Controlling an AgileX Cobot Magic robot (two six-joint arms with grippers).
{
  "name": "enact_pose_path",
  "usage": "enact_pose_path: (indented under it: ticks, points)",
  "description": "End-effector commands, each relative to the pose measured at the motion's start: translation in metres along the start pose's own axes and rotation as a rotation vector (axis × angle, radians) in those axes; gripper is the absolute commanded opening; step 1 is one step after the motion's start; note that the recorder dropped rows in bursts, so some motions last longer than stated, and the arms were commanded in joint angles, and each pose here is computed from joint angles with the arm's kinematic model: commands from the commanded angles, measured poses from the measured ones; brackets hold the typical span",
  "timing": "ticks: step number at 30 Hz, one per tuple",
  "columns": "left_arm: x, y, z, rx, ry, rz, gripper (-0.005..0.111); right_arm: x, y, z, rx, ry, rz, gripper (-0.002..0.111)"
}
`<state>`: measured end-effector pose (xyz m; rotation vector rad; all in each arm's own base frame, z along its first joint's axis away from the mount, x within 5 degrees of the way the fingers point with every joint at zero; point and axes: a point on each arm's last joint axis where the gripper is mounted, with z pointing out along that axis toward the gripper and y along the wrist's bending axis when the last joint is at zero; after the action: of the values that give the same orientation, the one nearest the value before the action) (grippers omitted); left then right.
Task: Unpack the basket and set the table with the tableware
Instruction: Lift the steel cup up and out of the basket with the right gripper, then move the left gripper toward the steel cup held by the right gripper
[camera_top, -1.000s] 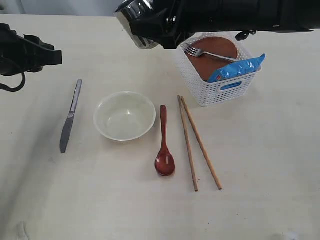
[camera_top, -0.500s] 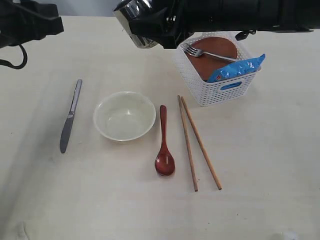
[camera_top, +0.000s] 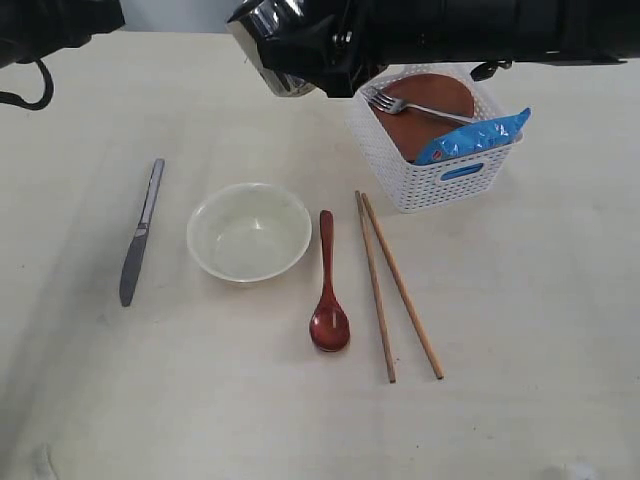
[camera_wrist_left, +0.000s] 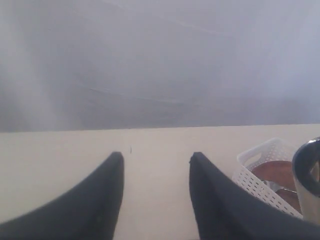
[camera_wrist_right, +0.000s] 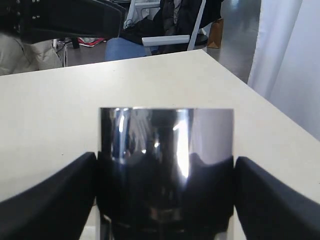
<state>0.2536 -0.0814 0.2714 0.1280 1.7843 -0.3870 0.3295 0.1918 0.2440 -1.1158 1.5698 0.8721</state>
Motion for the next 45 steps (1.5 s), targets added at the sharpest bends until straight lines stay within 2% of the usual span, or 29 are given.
enact_pose_path:
  ticks: [1, 5, 9, 11, 16, 20, 28, 31, 34, 39, 45]
  points:
    - [-0.014, -0.002, 0.001, 0.010, -0.029, 0.016, 0.041, -0.003, 0.000, -0.003, 0.001, -0.023, 0.003, 0.000]
    - [-0.044, -0.004, 0.006, -0.042, 0.080, 0.096, 0.045, -0.003, 0.000, -0.003, 0.001, -0.023, 0.003, 0.000]
    - [-0.075, 0.000, 0.000, -0.168, 0.300, 0.230, 0.057, -0.003, 0.000, -0.003, 0.001, -0.023, 0.003, 0.000]
    - [-0.087, -0.002, -0.004, -0.161, 0.374, 0.307, 0.058, -0.003, 0.000, -0.003, 0.001, -0.023, 0.003, 0.000]
    - [-0.096, -0.021, -0.001, 0.037, 0.404, 0.347, 0.058, -0.003, 0.000, -0.003, 0.001, -0.023, 0.003, 0.000]
    - [-0.091, -0.033, -0.002, 0.216, 0.477, 0.433, 0.058, -0.004, 0.001, -0.003, -0.006, -0.027, 0.003, 0.000]
    - [-0.087, -0.053, -0.001, 0.476, 0.447, 0.477, 0.058, -0.003, 0.001, -0.003, -0.010, -0.020, -0.004, 0.000]
    - [-0.079, -0.060, -0.004, 0.633, 0.487, 0.544, 0.058, -0.002, 0.002, -0.003, -0.015, -0.012, -0.012, 0.000]
    - [-0.075, -0.062, 0.003, 0.681, 0.462, 0.583, 0.060, 0.000, 0.004, -0.003, -0.043, 0.017, -0.045, 0.000]
    - [-0.066, -0.058, 0.013, 0.714, 0.456, 0.731, 0.060, 0.000, 0.010, -0.003, -0.111, 0.034, -0.092, 0.000]
    - [-0.046, -0.053, 0.021, 0.812, 0.440, 0.967, 0.060, -0.001, 0.012, -0.003, -0.137, 0.023, -0.093, 0.000]
